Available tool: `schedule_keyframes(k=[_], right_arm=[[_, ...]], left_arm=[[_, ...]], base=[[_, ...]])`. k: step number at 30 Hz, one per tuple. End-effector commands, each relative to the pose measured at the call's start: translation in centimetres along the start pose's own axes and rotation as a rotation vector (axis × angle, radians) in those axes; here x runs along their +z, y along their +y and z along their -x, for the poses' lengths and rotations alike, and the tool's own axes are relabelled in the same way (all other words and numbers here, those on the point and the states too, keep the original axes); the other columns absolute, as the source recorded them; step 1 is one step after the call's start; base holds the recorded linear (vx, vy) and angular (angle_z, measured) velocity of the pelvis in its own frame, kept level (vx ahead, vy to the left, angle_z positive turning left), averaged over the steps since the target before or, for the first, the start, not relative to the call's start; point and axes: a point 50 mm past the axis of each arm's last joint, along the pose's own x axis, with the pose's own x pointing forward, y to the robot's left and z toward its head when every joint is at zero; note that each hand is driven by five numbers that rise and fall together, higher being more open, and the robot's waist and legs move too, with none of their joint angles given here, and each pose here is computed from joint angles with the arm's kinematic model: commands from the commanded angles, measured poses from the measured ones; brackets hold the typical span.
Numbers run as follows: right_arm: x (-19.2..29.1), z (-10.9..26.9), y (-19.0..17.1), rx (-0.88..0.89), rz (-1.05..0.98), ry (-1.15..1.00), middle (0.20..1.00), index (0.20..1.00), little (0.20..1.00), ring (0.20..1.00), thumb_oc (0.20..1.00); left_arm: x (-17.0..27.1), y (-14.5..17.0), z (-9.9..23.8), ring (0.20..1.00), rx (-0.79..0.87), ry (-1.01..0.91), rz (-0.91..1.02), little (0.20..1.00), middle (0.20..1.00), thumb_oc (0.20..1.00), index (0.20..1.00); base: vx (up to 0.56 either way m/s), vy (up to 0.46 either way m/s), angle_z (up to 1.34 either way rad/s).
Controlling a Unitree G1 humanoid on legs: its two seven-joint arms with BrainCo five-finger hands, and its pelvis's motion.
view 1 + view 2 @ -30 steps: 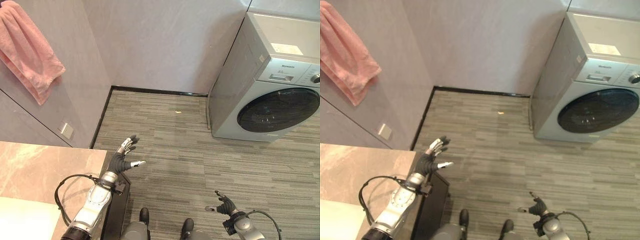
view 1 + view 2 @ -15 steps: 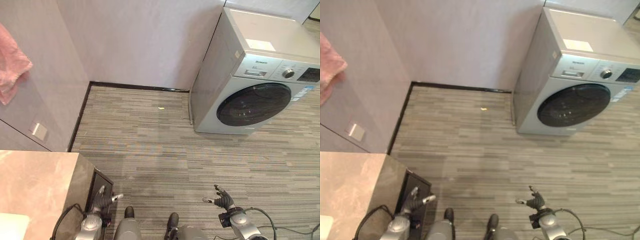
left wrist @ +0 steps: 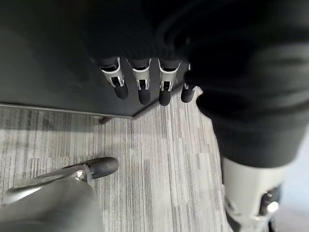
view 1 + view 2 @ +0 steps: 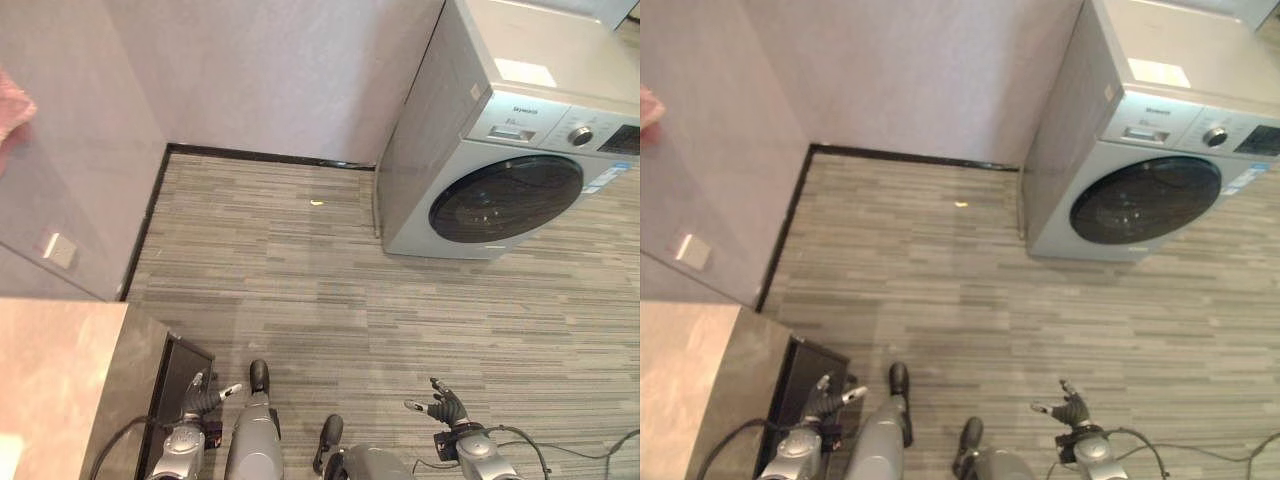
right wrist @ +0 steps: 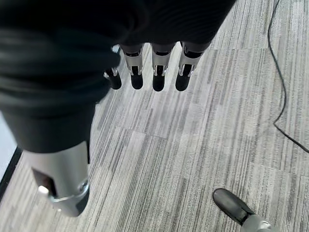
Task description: Put brush and paste in cup on sink, flatten towel.
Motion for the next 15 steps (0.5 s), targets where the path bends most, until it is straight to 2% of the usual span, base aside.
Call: schedule_keyframes(k=[1, 3, 7, 13, 15], right_arm=[[3.0, -0.6, 0.6, 0.003, -0.002, -0.114, 1.0, 1.0, 1.0, 1.0, 1.0], [3.4, -0.5, 0.8, 0.019, 0.019, -0.136, 1.0, 1.0, 1.0, 1.0, 1.0], [4.8, -0.1, 0.4, -0.007, -0.066, -0.219, 1.0, 1.0, 1.0, 1.0, 1.0], [6.0, 0.3, -0.6, -0.052, -0.005, -0.296, 1.0, 1.0, 1.0, 1.0, 1.0], [4.7, 0.5, -0.9, -0.038, 0.025, -0.256, 1.0, 1.0, 1.0, 1.0, 1.0]], left_arm=[[2.2, 1.8, -0.5, 1.0, 0.046, -0.101, -0.039, 1.0, 1.0, 1.0, 1.0], [2.0, 2.0, -0.3, 1.0, 0.049, -0.097, -0.03, 1.0, 1.0, 1.0, 1.0], [2.0, 1.5, -0.3, 1.0, 0.055, -0.101, -0.047, 1.0, 1.0, 1.0, 1.0], [1.2, 1.2, -0.7, 1.0, 0.056, -0.041, -0.106, 1.0, 1.0, 1.0, 1.0], [0.3, 1.1, -0.5, 1.0, 0.044, -0.001, -0.146, 1.0, 1.0, 1.0, 1.0]], base=[[0.5, 0.32, -0.35], [0.51, 0.352, -0.06], [0.53, 0.224, 0.11], [0.48, 0.004, 0.33], [0.69, -0.045, 0.46]])
